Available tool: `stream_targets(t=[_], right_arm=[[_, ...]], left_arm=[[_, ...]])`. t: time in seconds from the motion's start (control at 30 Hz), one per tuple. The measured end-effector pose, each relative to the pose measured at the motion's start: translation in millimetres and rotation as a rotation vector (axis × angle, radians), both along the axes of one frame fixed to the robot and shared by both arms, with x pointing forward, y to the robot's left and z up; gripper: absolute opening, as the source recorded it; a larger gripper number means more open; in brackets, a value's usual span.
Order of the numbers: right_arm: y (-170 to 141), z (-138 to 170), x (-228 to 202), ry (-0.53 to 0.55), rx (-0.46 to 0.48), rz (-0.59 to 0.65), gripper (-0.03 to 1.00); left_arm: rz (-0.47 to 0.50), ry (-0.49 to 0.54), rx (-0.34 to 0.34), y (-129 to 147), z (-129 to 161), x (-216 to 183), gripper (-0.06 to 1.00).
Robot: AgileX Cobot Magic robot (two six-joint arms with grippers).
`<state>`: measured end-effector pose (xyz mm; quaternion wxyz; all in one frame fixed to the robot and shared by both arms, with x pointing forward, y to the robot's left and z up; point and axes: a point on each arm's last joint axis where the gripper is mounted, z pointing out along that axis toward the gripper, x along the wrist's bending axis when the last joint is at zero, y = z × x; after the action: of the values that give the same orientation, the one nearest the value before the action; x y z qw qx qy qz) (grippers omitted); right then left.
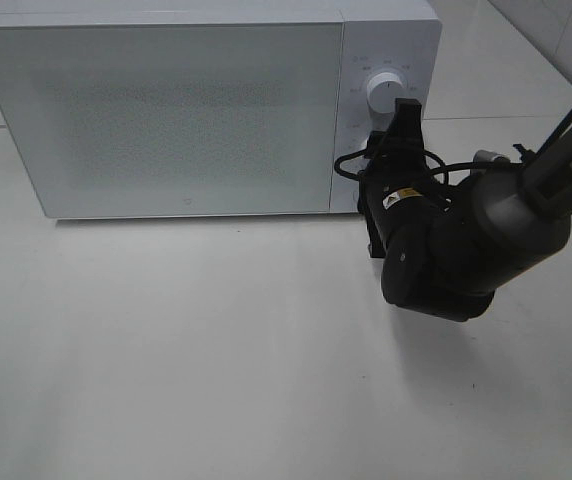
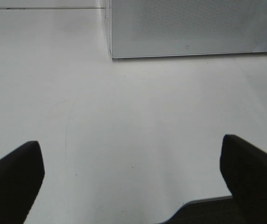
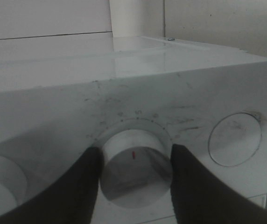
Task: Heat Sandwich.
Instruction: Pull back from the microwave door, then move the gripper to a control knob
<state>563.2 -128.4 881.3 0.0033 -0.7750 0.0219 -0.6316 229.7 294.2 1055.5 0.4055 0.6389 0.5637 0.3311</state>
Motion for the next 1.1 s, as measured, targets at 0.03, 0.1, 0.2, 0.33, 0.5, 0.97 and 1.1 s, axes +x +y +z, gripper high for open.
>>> stream_targets(t=[0.03,0.1,0.2,0.33,0.5,0.97,1.1], right_arm=[[0.0,0.0,0.0,0.000,0.000,0.000,0.45],[0.0,0.0,0.0,0.000,0.000,0.000,0.45],[0.0,0.0,0.0,0.000,0.000,0.000,0.45],[-0.1,0.0,0.0,0.000,-0.005,0.000,0.45],[-0.4,-0.1,-0.2,0.002,-0.024,-0.002,0.46],[2.8,10.2,-5.1,0.021,-0.110,0.066,0.76],[-0.3,14.0,-13.9,0.029,-0.130,0.088,0.76]], left_arm=[[0.000,0.000,0.000,0.0,0.0,0.0,0.96],[0.000,0.000,0.000,0.0,0.0,0.0,0.96],[0.000,0.000,0.000,0.0,0.0,0.0,0.96],[0.000,0.000,0.000,0.0,0.0,0.0,0.96],[0.000,0.000,0.000,0.0,0.0,0.0,0.96],[0.000,0.000,0.000,0.0,0.0,0.0,0.96],[0.000,0.000,0.000,0.0,0.0,0.0,0.96]])
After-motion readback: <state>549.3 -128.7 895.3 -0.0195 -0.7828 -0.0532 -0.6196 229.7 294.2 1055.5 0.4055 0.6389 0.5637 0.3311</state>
